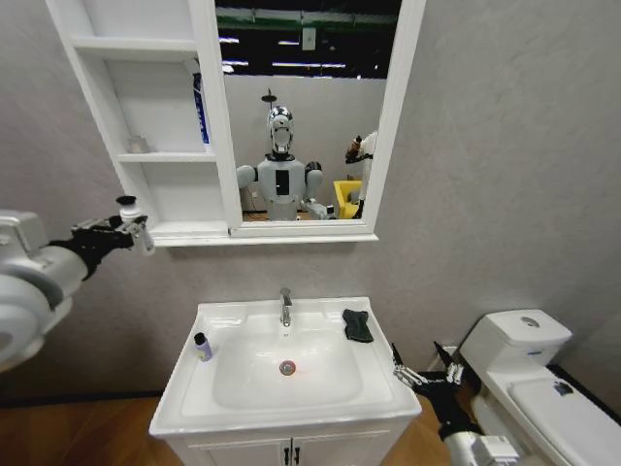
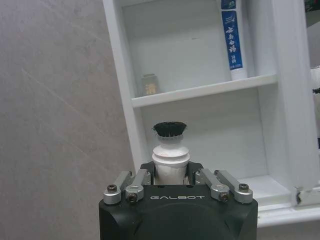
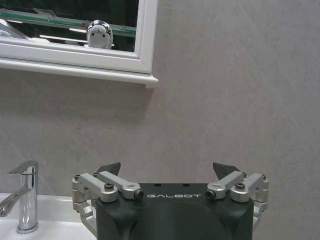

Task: Move facial cleanser and shampoo from washbasin to cabinet, then wipe washbasin with towel.

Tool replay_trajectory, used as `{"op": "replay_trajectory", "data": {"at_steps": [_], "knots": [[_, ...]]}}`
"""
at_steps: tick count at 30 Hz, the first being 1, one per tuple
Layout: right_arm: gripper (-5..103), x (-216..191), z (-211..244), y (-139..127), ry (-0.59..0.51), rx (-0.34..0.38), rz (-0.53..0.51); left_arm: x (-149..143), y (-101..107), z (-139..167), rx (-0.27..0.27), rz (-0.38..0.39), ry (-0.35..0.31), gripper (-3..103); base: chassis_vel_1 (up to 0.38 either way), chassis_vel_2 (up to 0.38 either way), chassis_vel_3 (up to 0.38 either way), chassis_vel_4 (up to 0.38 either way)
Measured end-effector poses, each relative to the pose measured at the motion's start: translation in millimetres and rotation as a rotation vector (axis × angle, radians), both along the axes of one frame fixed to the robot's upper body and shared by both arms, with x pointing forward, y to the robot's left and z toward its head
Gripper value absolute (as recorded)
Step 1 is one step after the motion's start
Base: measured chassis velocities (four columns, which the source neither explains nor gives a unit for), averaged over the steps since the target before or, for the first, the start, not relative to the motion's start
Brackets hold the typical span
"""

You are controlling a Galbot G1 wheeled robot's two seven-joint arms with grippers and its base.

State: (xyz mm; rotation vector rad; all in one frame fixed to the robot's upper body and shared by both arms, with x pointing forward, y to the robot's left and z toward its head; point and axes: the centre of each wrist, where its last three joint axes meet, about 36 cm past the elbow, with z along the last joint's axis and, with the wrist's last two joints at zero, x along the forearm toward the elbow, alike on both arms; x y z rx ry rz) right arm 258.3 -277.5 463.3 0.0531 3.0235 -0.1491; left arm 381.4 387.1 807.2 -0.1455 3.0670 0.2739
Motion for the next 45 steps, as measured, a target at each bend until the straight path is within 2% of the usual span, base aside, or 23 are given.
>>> {"op": "replay_trajectory", "data": {"at_steps": [7,10,12,19,23,24,29,32,37,45], "knots": [[100,4.4,-2.8,5.9,0.004,0.010,0.017,0.1,6.1,18.1,-0.021,-0.070,-0.009,34,0.000,0.000,0.000,0.000],[100,6.1,-2.6,7.7,0.003,0.012,0.022,1.6,4.5,13.3,-0.027,-0.074,-0.014,34,0.000,0.000,0.000,0.000],[100,6.3,-1.7,6.3,0.005,0.009,0.022,-0.5,-4.0,3.3,-0.028,-0.089,-0.008,34,0.000,0.000,0.000,0.000],[100,9.5,1.4,2.2,-0.002,0.010,0.018,-3.1,-17.2,-14.3,-0.008,-0.084,-0.026,34,0.000,0.000,0.000,0.000],[100,10.1,4.6,4.2,0.002,0.019,0.023,10.6,-18.0,-49.4,-0.002,-0.059,-0.055,34,0.000,0.000,0.000,0.000],[100,10.1,4.6,4.2,0.002,0.019,0.023,10.6,-18.0,-49.4,-0.002,-0.059,-0.055,34,0.000,0.000,0.000,0.000],[100,12.5,13.3,7.0,0.003,0.026,0.031,22.8,-31.6,-72.3,-0.056,-0.088,-0.057,34,0.000,0.000,0.000,0.000],[100,13.6,17.1,8.0,0.009,0.026,0.030,28.1,-38.4,-77.6,-0.073,-0.110,-0.050,34,0.000,0.000,0.000,0.000],[100,16.5,20.9,8.4,0.009,0.014,0.030,39.7,-36.3,-78.8,-0.093,-0.109,-0.055,34,0.000,0.000,0.000,0.000],[100,21.2,21.1,8.8,0.016,0.013,0.024,64.3,-38.1,-65.4,-0.107,-0.122,-0.071,34,0.000,0.000,0.000,0.000]]}}
